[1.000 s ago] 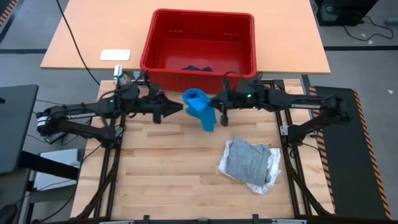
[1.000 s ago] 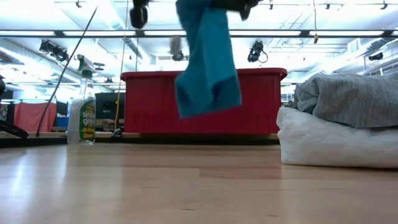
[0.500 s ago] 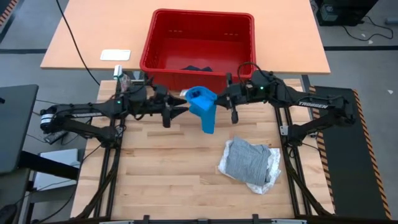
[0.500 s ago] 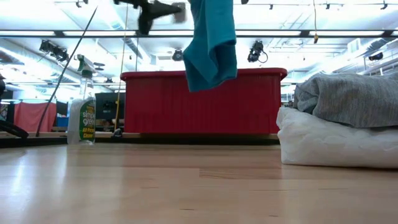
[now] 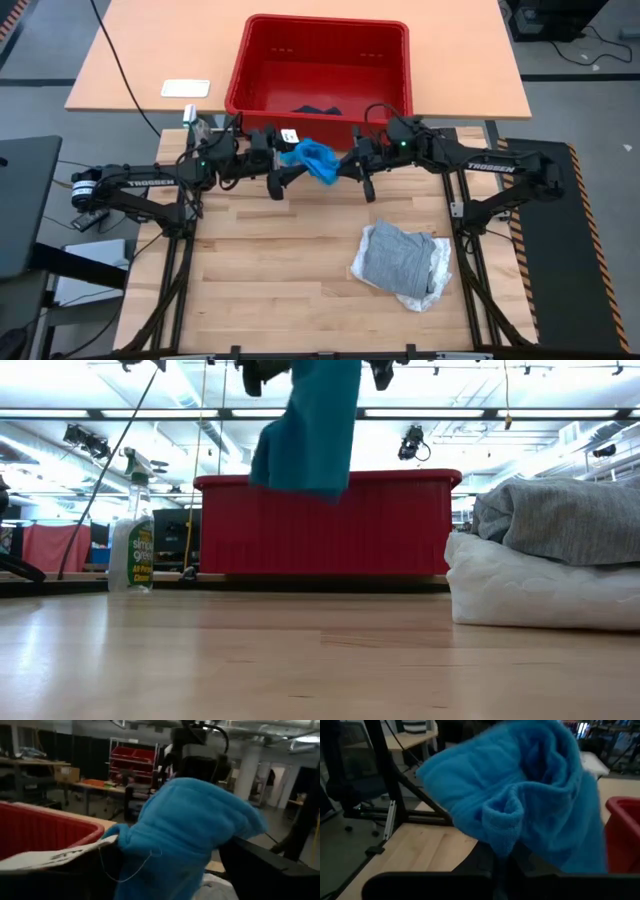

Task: Fold laundry
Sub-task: Fold the light blue short on the table

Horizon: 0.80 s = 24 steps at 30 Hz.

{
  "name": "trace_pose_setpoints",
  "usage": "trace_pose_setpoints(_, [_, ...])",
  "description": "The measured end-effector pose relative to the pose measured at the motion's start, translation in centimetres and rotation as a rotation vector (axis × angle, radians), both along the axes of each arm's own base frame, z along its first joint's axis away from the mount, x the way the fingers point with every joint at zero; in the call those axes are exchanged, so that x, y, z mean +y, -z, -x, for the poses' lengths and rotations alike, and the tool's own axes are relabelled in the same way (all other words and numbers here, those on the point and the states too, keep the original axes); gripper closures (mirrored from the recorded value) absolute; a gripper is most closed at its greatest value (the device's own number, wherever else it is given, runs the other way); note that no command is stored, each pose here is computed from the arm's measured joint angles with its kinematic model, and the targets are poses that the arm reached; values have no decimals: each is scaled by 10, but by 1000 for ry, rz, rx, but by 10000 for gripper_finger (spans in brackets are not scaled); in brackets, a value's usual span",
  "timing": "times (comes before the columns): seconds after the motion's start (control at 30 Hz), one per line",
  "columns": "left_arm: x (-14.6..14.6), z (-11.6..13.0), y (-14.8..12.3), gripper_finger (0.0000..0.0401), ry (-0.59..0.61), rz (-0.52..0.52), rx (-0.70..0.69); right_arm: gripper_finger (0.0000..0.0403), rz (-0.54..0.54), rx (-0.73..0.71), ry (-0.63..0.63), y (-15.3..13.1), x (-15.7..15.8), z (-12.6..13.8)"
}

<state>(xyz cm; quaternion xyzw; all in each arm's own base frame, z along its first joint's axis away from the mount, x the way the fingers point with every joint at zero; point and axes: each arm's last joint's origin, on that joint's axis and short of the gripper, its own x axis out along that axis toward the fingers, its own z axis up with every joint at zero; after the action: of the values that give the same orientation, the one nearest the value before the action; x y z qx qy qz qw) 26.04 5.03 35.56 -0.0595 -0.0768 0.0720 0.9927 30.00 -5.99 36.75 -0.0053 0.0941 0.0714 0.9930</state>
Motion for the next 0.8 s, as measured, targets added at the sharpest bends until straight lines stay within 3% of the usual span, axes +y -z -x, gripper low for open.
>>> trace_pose_setpoints(0.13, [-1,-1,9,166,8,-4,93,383,4,3,7,3,-2,-3])
trace_pose_setpoints(0.37, [-2,-1,18,377,55,-60,189,382,23,6,104,3,-14,-1])
trace_pose_setpoints(0.67, [27,6,18,378,-145,-252,243,378,130,70,314,15,-42,-4])
trace_pose_setpoints(0.8, [29,7,26,378,-119,-254,330,377,54,169,327,32,-45,-9])
